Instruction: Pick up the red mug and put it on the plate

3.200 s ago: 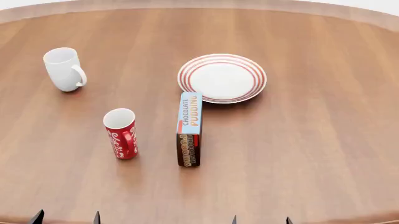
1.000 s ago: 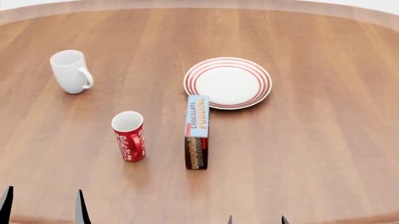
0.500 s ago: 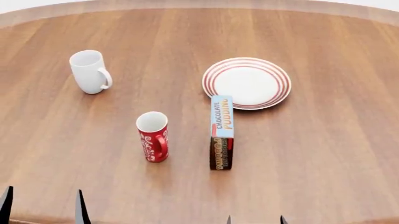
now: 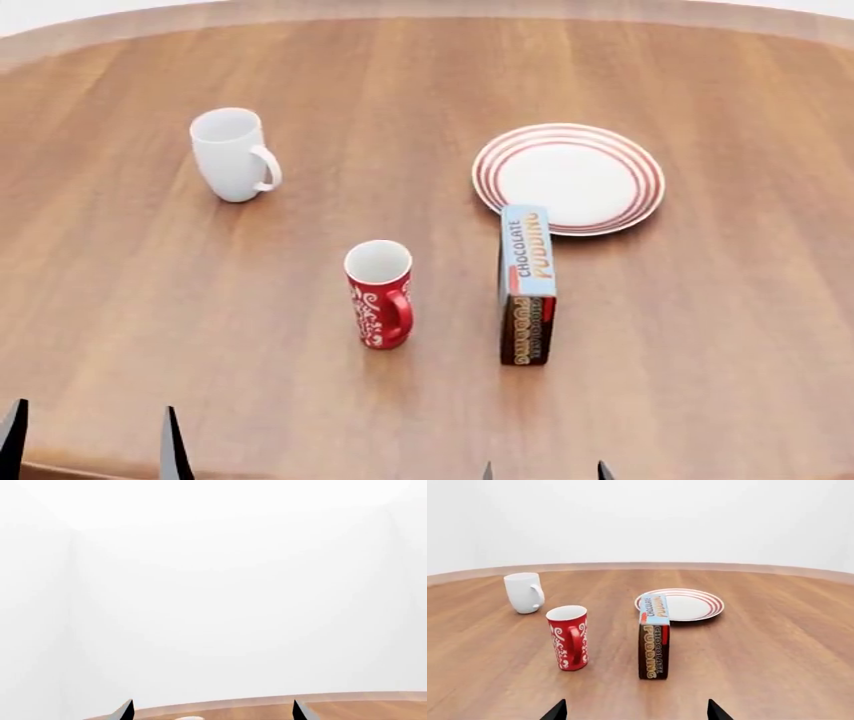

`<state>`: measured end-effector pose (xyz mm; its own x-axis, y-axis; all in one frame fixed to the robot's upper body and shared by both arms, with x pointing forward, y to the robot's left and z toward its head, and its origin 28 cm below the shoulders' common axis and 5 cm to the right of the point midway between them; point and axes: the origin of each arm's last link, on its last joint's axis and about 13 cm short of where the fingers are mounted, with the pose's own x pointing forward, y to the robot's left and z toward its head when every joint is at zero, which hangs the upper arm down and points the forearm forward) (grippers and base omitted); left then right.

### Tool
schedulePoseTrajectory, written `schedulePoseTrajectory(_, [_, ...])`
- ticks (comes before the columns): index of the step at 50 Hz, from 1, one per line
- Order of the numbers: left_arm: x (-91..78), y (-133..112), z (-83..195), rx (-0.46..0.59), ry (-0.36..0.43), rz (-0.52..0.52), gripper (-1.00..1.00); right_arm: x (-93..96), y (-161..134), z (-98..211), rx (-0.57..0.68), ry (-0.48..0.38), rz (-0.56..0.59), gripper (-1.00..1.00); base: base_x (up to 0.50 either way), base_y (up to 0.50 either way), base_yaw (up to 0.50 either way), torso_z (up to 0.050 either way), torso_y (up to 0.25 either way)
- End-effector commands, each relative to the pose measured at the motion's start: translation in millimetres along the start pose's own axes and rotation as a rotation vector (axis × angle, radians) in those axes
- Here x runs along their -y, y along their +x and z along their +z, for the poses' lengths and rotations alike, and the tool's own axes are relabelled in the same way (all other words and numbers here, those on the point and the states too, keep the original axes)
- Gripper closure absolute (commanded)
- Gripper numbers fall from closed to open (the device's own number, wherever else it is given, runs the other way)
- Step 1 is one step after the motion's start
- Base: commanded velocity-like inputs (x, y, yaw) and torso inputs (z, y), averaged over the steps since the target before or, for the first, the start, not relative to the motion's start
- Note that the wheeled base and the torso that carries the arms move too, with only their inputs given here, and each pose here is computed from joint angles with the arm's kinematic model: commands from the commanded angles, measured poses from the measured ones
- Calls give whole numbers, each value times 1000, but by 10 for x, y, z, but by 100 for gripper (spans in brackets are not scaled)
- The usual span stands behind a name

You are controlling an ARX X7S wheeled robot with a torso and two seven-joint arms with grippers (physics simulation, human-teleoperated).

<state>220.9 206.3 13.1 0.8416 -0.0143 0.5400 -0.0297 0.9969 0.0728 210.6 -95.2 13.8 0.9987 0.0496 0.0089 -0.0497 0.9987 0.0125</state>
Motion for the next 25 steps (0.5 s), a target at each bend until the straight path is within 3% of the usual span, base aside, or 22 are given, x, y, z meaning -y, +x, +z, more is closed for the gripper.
schedulePoseTrajectory(1, [0,0,0,0,0,3,-100,-3,-2,2,-1,-1,3,-100,0,172,0,0,0])
schedulePoseTrajectory(25, [0,0,0,-3,-3,-5,-100,1,-4,3,-2,0,5,-100,0,177,0,0,0])
